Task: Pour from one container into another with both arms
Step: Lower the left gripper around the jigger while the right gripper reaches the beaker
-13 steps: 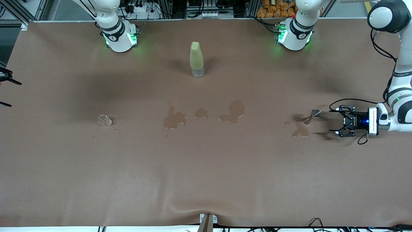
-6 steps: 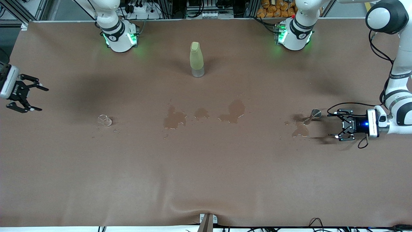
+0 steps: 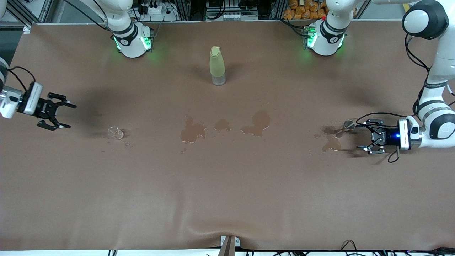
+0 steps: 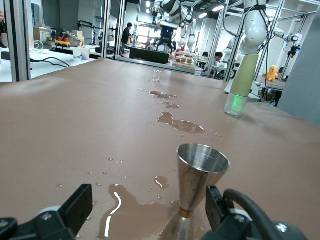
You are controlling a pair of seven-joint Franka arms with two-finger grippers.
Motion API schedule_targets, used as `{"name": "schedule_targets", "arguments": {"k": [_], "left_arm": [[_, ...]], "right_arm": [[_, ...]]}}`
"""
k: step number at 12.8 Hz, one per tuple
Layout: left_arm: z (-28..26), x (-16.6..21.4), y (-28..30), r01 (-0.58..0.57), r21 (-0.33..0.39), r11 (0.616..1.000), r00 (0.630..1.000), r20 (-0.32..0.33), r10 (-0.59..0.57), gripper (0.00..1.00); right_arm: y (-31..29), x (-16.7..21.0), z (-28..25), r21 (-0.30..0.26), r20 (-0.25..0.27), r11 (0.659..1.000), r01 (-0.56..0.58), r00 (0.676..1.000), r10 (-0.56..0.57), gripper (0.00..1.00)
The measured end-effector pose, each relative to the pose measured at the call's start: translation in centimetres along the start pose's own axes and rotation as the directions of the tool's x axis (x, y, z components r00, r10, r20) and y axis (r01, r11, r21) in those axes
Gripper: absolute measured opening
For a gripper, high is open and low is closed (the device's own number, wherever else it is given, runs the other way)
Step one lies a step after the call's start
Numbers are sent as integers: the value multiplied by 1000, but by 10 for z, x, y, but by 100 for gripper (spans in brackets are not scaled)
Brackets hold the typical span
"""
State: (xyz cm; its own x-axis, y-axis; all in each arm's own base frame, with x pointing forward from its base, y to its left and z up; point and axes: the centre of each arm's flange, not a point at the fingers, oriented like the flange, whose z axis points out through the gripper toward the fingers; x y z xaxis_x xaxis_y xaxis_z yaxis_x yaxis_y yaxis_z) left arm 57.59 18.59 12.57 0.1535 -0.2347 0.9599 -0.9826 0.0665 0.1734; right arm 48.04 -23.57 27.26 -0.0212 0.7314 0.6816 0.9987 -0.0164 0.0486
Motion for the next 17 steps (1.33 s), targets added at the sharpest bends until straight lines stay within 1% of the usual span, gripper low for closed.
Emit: {"name": "schedule_targets", "arguments": {"k": [2,5,10,13,17], "left_arm": [[1,-1,2,3,-4,1000,1000,-7,-3,100],[-2,-3,4,6,-3,1000,1000,-6,-6,100],[3,-12,12,21,-20,1000,1000,-19,-21,100],[7,-13,13,24,-26,999,999,-22,-24,100],[15,-28,15,43,-35,998,998,-38,-45,100]], "right_arm": [[-5,-15,21,-4,-67,1000,13,998,-13,100],[-13,-33,45,-19,-149,999,32,988,-34,100],[-24,-54,86,-17,-274,1000,-12,962,7,100],[-29,-65,108,-18,-331,999,-41,943,32,100],[-31,-77,127,-26,-369,997,-66,928,51,100]]}}
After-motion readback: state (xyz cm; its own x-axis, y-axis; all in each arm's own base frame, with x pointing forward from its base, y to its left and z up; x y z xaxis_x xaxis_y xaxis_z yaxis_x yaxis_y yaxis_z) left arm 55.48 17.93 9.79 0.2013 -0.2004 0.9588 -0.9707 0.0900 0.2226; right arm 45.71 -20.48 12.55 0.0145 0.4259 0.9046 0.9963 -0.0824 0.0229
